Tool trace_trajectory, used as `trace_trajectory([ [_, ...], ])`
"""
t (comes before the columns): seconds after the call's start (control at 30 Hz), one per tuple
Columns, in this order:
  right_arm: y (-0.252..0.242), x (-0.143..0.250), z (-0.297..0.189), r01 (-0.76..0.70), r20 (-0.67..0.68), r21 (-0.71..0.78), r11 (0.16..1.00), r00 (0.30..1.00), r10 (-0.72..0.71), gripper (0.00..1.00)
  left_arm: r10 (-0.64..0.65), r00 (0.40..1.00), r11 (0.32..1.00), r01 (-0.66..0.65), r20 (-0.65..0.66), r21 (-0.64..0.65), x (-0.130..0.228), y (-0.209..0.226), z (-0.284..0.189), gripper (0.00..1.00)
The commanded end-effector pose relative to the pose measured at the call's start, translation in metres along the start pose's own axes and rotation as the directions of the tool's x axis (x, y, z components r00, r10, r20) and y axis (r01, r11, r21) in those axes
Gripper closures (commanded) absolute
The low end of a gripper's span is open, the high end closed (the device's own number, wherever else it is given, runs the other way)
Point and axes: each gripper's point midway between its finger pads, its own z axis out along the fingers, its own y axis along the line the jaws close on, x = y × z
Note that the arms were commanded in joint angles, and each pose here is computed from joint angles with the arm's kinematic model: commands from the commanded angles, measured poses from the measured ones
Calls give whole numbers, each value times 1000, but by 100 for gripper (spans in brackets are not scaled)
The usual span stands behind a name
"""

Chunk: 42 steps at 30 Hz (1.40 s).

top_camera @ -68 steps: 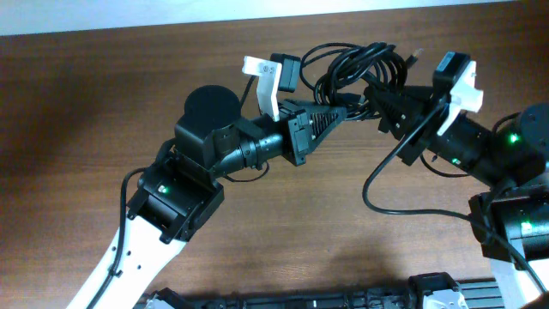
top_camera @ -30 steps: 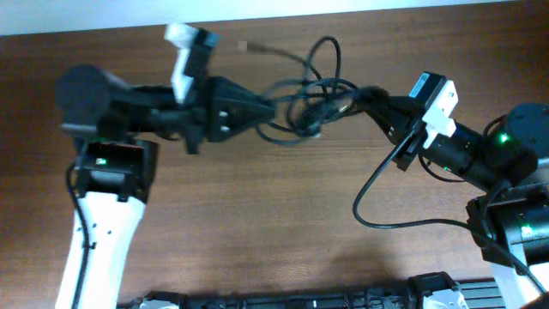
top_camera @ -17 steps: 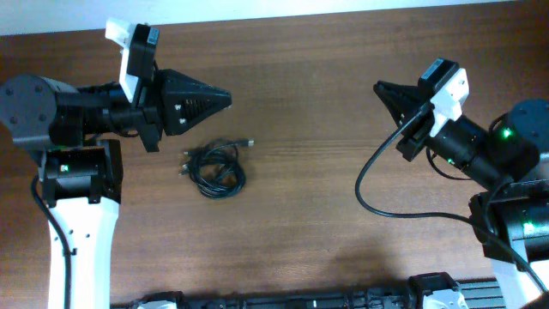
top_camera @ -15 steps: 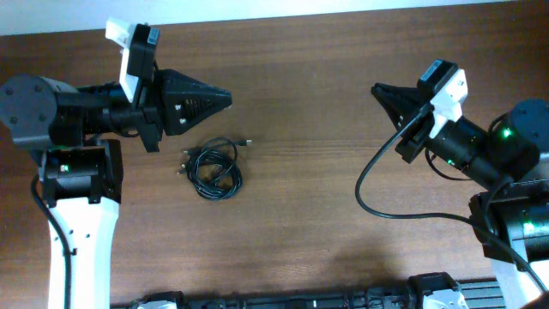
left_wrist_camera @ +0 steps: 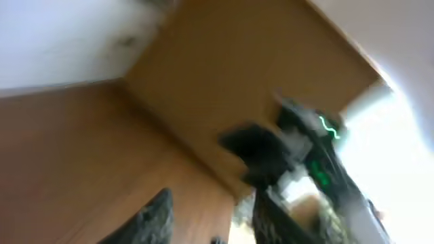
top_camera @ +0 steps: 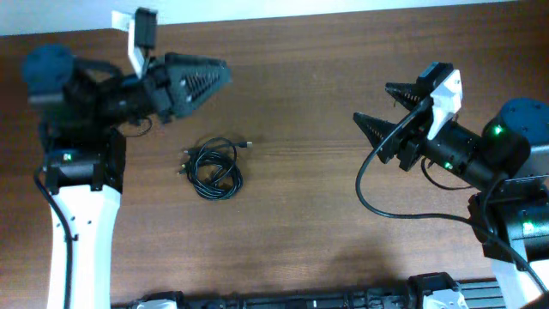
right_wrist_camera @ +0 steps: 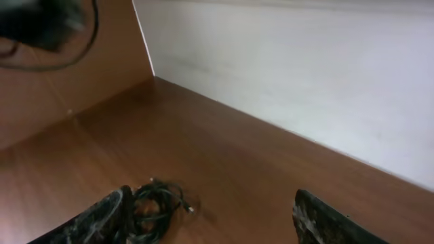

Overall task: Untangle cables
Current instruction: 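Lower the left gripper onto the cable pile and grasp it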

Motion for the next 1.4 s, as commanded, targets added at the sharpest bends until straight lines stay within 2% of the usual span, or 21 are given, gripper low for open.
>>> trace_trajectory([
  [0.0, -3, 5, 0, -62, -11, 13, 998, 998, 62, 25, 74, 984, 841, 26, 162, -540, -13, 105, -24, 61],
  [0.07, -3, 5, 0, -63, -13, 14, 998, 998, 63, 24, 106, 994, 708, -57, 26, -704, 14, 136, -37, 59],
  [0.1, -3, 5, 0, -63, -13, 14, 998, 998, 63, 23, 113, 992, 673, -112, -47, -731, 27, 142, -39, 58],
  [0.2, -3, 5, 0, -63, -14, 14, 998, 998, 64, 22, 124, 939, 609, -327, -320, -723, 68, 151, -47, 32],
  [0.23, -3, 6, 1, -66, -17, 14, 998, 998, 66, 22, 86, 924, 590, -348, -372, -728, 82, 154, -54, 22],
  [0.27, -4, 7, 1, -69, -20, 14, 998, 997, 69, 21, -7, 915, 548, -334, -404, -767, 100, 160, -69, 21],
  [0.4, -14, 14, 3, -85, -44, 68, 994, 995, 88, 10, -258, 892, 413, -246, -372, -877, 141, 165, -107, 18],
  [0.43, -15, 15, 3, -88, -48, 74, 993, 995, 92, 8, -297, 886, 395, -226, -356, -891, 147, 165, -112, 18],
  [0.57, -18, 18, 7, -97, -60, 75, 992, 993, 101, 7, -411, 872, 348, -121, -267, -930, 171, 170, -117, 7],
  [0.63, -20, 21, 9, -104, -70, 75, 992, 992, 109, 7, -454, 849, 338, -115, -269, -934, 184, 177, -118, 6],
  [0.83, -24, 27, 14, -117, -89, 76, 990, 988, 124, 7, -621, 754, 264, -54, -213, -963, 232, 207, -122, 5],
  [1.07, -24, 28, 15, -119, -93, 76, 990, 988, 126, 7, -708, 700, 144, 12, -95, -989, 271, 246, -125, 8],
  [1.13, -24, 28, 15, -116, -93, 76, 990, 988, 122, 7, -717, 696, 78, 29, -36, -997, 282, 258, -130, 15],
  [1.2, -25, 28, 15, -115, -93, 76, 990, 988, 122, 7, -720, 694, 44, 70, 17, -997, 292, 270, -129, 26],
  [1.37, -24, 28, 15, -104, -93, 75, 992, 989, 111, 7, -709, 702, 19, 104, 60, -994, 299, 285, -126, 33],
])
